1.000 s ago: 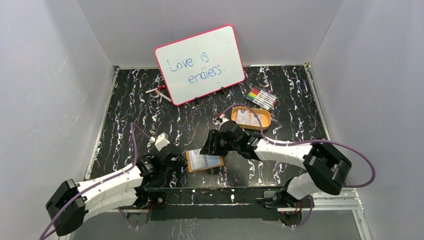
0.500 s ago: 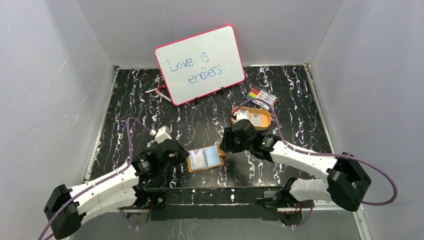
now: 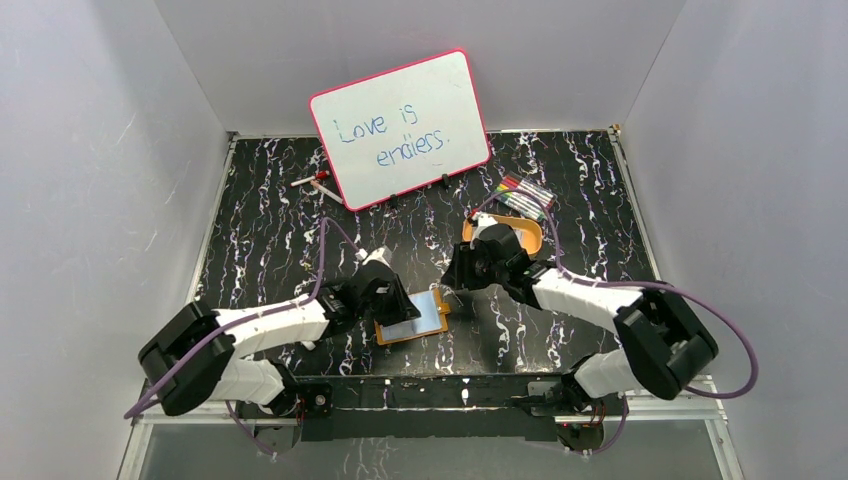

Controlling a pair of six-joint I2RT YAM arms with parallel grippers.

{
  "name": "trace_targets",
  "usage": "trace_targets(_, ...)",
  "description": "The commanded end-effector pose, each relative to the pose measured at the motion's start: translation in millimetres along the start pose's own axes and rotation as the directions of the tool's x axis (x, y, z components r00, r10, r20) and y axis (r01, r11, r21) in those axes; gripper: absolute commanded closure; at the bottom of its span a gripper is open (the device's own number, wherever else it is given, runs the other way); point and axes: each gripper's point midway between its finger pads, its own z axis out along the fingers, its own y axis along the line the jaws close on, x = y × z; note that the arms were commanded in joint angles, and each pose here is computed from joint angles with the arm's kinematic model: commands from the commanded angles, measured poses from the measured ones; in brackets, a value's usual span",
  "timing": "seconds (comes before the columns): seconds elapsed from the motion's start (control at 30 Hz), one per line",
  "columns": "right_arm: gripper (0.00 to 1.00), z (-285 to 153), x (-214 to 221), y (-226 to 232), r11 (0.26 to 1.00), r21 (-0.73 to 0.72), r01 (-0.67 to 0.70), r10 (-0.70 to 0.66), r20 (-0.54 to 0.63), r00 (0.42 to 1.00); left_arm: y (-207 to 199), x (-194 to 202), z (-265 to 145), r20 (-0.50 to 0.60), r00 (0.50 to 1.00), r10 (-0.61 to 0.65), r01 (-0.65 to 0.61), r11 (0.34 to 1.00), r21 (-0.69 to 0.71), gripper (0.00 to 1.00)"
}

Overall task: Put the credit cards into the card holder
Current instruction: Close the card holder at the center of the board.

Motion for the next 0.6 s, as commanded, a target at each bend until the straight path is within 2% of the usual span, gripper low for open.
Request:
trace_targets(0.0,0.49,9.4,-5.9,35.1,0.977,-0.204,0.068,-0.077,-0.036,0.996,-2.4,8.3,5.4,-0.045,0.999,0.009,-0.008,1.000,0.019,0.90)
trace_targets(0.07,0.50,9.6,1.8,30.3,0.980,-0.189,0.060,-0.073,-0.062,0.995,11.7,9.5,7.9,-0.039,0.999,0.008,-0.010,0.999,-0.038,0.91)
trace_targets(0.23,0.46,-6.0,9.7,10.7,0.981,-0.012,0.194,-0.193,0.023,0.981,34.6,5.5,8.1,0.004,1.000,0.003,-0.002,0.991,-0.134,0.93)
trace_targets(0.43,0.40,-19.8,22.0,-2.4,0.917,0.189,0.353,-0.376,0.108,0.920,54.3,1.4,2.8,0.031,0.999,0.020,-0.012,0.973,-0.229,0.94)
trace_targets(0.57,0.37,-19.4,32.6,-4.4,0.855,0.276,0.439,-0.474,0.074,0.877,60.5,-0.7,-0.7,0.040,0.999,0.031,-0.019,0.964,-0.263,0.94)
